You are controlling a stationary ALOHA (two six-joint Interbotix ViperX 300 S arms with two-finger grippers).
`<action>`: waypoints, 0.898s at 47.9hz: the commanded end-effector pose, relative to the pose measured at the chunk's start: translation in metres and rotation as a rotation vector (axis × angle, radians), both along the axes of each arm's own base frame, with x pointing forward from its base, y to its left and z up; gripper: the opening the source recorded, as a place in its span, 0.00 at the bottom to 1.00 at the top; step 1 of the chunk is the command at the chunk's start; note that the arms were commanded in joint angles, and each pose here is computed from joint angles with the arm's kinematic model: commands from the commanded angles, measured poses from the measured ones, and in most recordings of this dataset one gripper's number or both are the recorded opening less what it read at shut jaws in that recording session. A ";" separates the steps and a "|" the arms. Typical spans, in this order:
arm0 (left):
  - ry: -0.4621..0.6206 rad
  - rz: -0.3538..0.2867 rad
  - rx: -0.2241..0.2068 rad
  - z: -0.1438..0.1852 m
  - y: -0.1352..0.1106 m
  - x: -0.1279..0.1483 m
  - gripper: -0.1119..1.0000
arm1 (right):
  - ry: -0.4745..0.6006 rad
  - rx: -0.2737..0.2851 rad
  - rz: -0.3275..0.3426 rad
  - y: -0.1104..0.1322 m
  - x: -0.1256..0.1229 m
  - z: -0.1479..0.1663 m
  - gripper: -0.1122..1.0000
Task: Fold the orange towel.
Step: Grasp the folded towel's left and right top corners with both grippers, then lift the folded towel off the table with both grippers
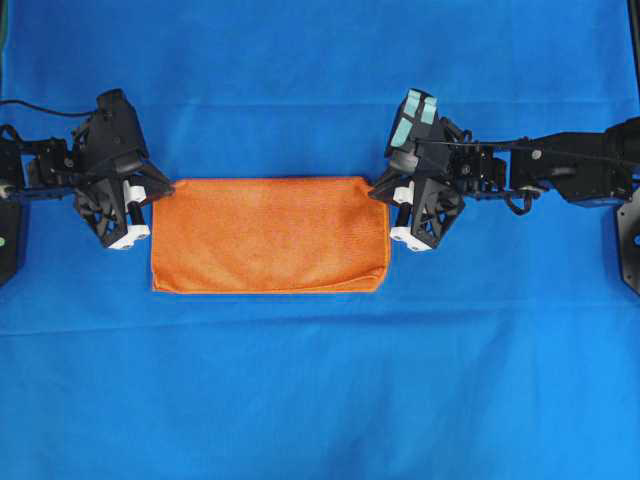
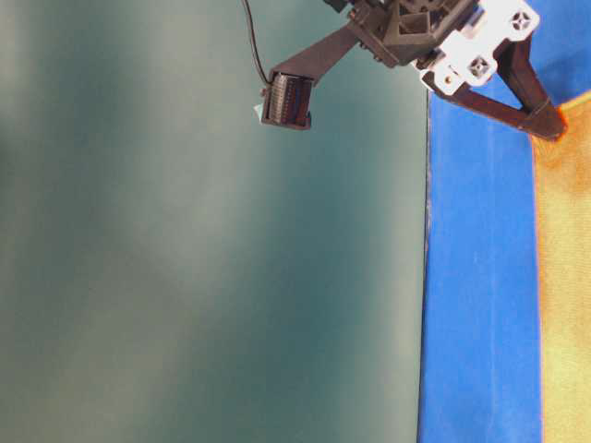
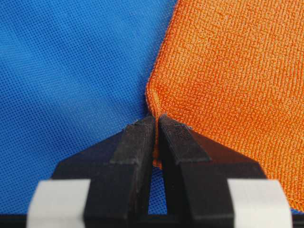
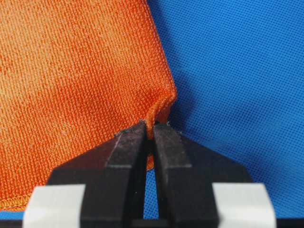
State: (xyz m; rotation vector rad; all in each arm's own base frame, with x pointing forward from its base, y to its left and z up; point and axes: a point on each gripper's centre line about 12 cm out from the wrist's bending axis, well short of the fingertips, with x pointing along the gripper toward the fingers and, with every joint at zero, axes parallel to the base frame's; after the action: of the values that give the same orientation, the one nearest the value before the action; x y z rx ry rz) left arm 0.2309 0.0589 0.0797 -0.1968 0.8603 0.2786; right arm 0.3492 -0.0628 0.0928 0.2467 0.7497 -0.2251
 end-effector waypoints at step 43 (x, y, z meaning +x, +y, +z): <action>-0.289 -0.060 0.051 0.149 -0.014 0.006 0.12 | -0.202 -0.055 -0.021 0.006 -0.044 0.142 0.13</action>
State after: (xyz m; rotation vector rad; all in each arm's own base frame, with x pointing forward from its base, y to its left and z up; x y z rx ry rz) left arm 0.2331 0.0467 0.2213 -0.1624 0.6044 0.2195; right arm 0.3075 -0.0584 0.2240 0.2252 0.5811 -0.2436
